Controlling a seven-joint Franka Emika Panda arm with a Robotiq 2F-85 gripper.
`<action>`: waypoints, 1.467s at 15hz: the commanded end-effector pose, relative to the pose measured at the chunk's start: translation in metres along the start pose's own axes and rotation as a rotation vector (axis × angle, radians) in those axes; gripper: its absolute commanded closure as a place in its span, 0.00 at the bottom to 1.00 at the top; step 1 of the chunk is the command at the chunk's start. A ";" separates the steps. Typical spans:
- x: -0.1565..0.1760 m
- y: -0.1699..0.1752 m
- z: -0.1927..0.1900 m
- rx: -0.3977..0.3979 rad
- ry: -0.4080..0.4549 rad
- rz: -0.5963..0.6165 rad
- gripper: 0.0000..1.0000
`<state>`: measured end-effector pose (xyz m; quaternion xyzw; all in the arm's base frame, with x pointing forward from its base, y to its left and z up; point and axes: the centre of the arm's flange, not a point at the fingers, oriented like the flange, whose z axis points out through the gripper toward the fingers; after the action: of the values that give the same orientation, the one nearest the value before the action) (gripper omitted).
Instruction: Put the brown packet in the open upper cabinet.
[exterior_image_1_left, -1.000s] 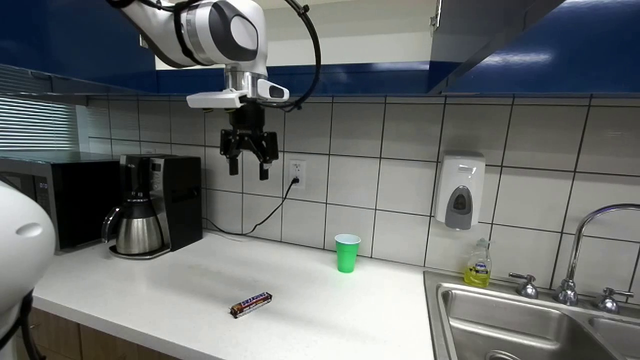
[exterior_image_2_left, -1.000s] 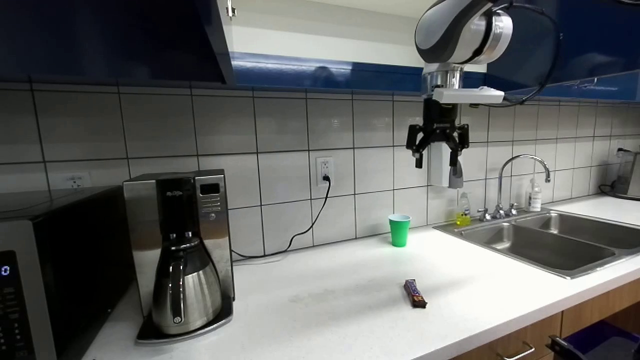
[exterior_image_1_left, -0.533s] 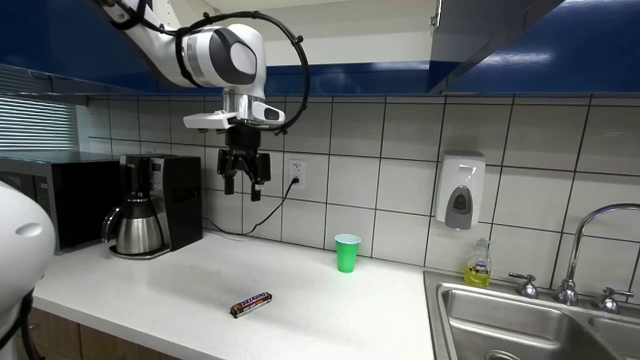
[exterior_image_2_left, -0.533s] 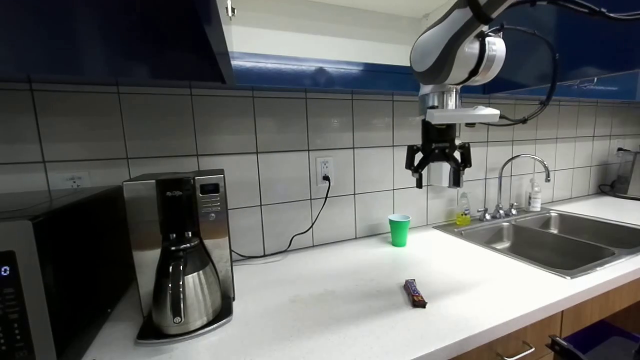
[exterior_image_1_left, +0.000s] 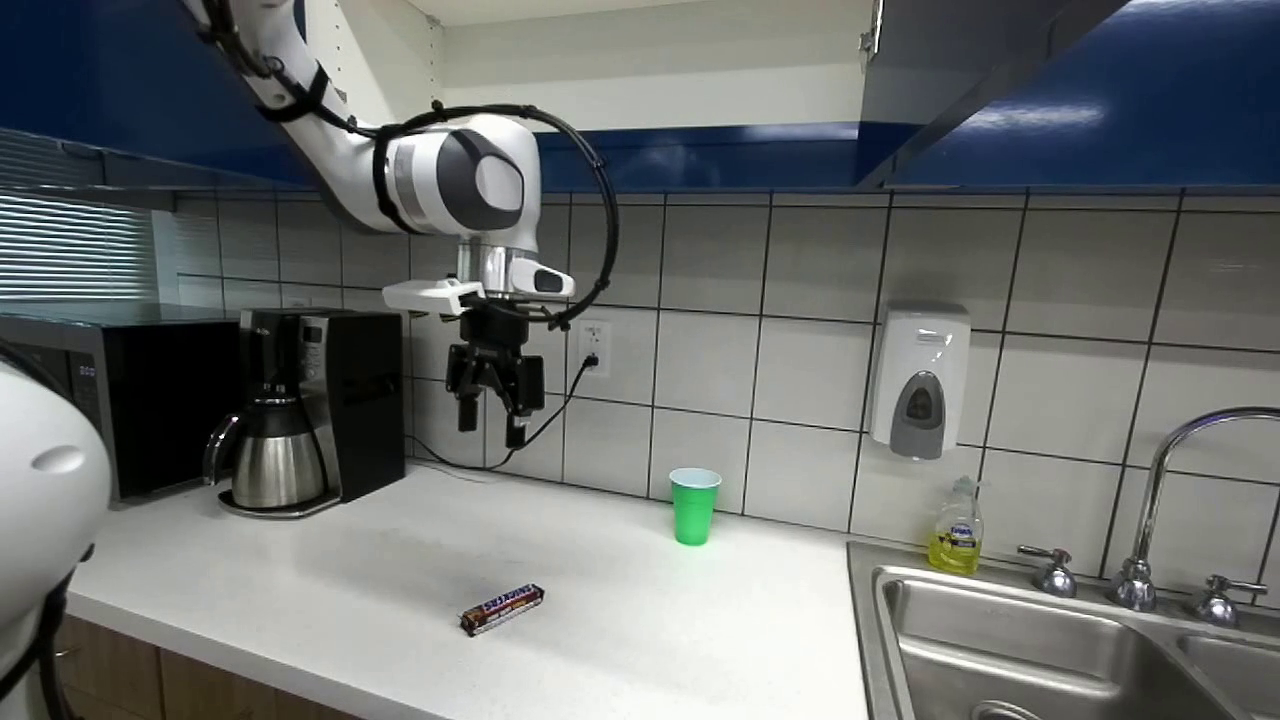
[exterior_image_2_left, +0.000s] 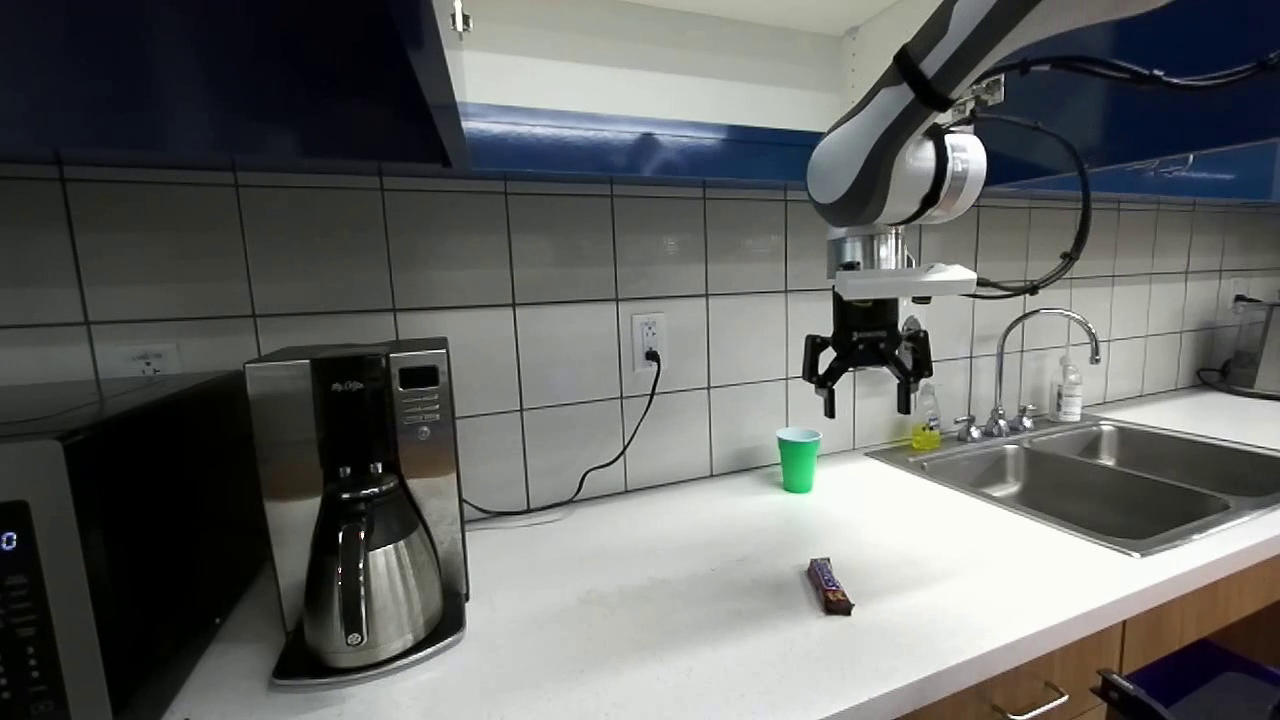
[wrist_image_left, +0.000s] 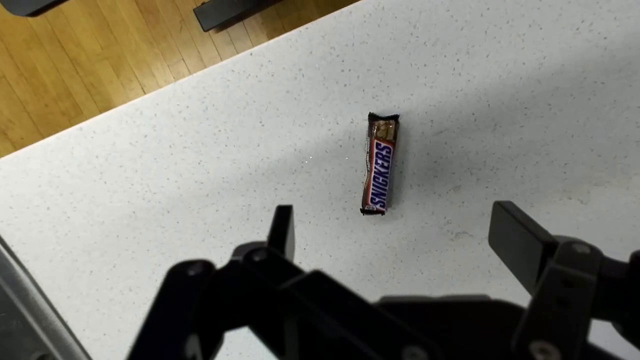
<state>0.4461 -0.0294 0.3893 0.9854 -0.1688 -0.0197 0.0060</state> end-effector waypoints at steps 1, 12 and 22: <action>0.022 -0.005 0.028 0.009 -0.010 0.048 0.00; 0.068 -0.013 0.105 0.005 -0.053 0.080 0.00; 0.068 -0.038 0.159 -0.014 -0.078 0.066 0.00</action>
<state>0.5117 -0.0272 0.2377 0.9799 -0.1876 -0.0661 0.0123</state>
